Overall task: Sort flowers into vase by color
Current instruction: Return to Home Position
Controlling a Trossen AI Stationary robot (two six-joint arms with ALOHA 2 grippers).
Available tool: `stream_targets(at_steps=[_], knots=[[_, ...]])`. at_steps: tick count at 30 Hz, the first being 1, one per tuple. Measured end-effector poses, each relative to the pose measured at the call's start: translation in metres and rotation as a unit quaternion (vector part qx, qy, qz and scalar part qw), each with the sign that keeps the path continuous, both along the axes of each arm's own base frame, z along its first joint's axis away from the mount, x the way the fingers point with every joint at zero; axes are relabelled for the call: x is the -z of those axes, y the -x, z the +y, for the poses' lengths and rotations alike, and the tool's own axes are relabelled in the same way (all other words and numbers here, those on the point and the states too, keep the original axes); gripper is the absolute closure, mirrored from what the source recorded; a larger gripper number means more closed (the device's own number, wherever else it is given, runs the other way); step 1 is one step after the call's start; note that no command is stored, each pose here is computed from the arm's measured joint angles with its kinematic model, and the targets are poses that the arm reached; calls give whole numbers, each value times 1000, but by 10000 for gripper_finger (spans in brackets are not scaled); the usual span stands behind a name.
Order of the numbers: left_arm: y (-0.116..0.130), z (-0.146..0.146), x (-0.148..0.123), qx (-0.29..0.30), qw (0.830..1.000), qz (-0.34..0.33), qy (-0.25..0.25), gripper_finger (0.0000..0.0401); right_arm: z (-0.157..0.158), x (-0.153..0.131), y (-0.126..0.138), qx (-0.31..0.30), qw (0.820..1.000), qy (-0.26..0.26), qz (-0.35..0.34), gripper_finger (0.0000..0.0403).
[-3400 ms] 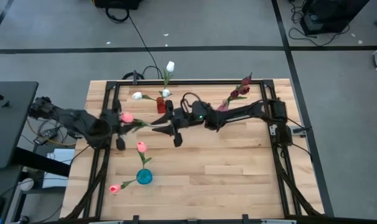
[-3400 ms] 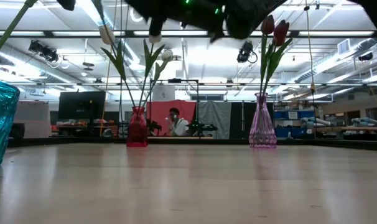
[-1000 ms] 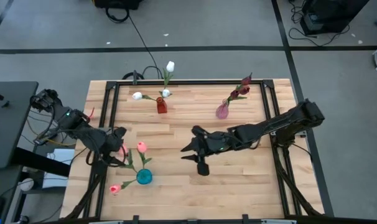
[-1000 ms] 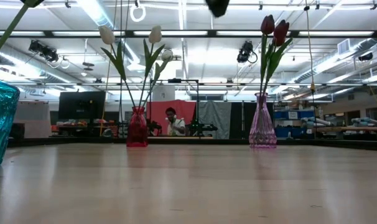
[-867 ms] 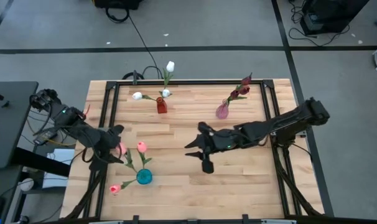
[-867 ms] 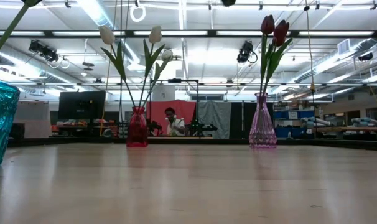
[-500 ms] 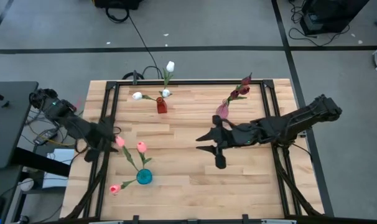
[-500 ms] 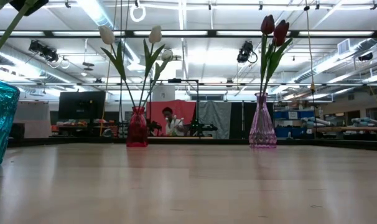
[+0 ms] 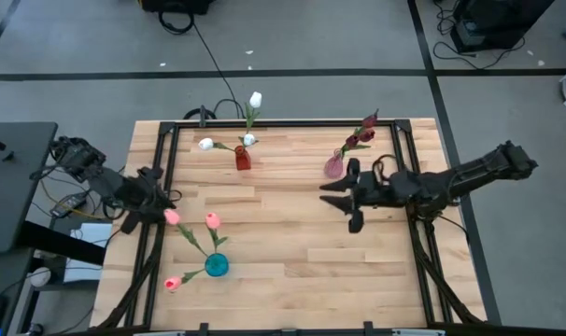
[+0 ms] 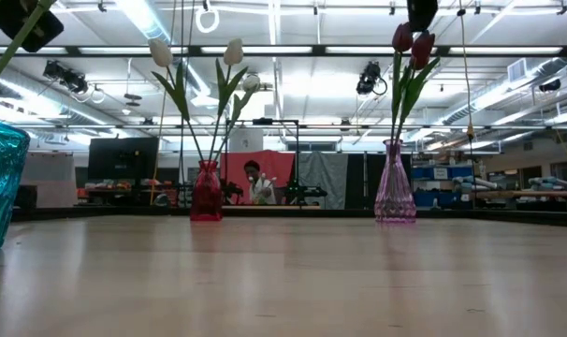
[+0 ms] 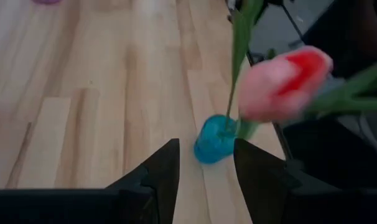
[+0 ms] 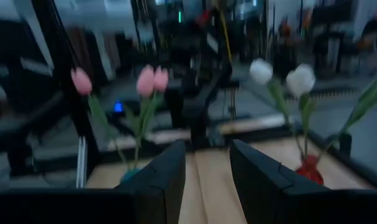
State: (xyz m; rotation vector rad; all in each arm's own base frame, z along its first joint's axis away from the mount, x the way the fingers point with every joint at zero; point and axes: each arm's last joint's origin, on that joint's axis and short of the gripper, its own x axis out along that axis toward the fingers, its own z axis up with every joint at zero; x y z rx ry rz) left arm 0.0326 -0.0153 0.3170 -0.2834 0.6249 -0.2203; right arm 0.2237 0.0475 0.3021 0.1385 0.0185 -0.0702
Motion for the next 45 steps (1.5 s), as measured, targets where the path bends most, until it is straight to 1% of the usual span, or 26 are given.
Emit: stream_targets(at_steps=[3,7,9,11,13,15,18,21,23,25,26,29,30,33,36,39,42,45], knots=[[0,0,3,12,1000,-16,-18,245,-9,6,12,4,999,0,-44,265],[-3,-1,-4,22,996,-84,-15,245,-22,16,33,36,997,-16,-64,265],[-2,-1,-1,36,995,-92,-21,245,-27,21,42,46,996,-24,-76,265],[2,1,6,51,996,-74,-28,245,-31,25,53,63,993,-40,-94,265],[8,4,13,57,997,-46,-19,245,-36,24,62,86,988,-54,-114,265],[16,8,20,64,998,-5,-11,245,-40,25,70,108,984,-57,-127,265],[26,15,28,52,997,50,-5,245,-46,19,83,125,978,-52,-157,265],[34,20,31,42,997,58,4,245,-48,11,93,118,975,-34,-185,265],[36,22,28,33,999,28,22,245,-48,10,98,105,977,-8,-186,265],[35,24,24,14,998,-38,45,245,-48,11,100,95,978,12,-185,265],[34,24,25,7,996,-65,56,245,-48,15,100,94,979,19,-180,265],[32,23,29,12,988,-135,77,245,-48,29,100,105,980,29,-165,265],[31,22,32,9,986,-148,82,245,-49,35,100,113,980,27,-164,265],[23,17,39,5,988,-140,72,245,-50,48,100,126,975,11,-185,265],[16,11,46,18,987,-138,80,245,-50,54,104,130,966,3,-225,265],[14,6,56,52,989,-108,82,245,-51,57,108,142,956,-5,-257,265],[15,3,57,104,985,-96,96,245,-51,57,109,140,954,-6,-266,265],[17,0,56,164,976,-95,107,245,-51,57,109,140,954,-5,-265,265]])
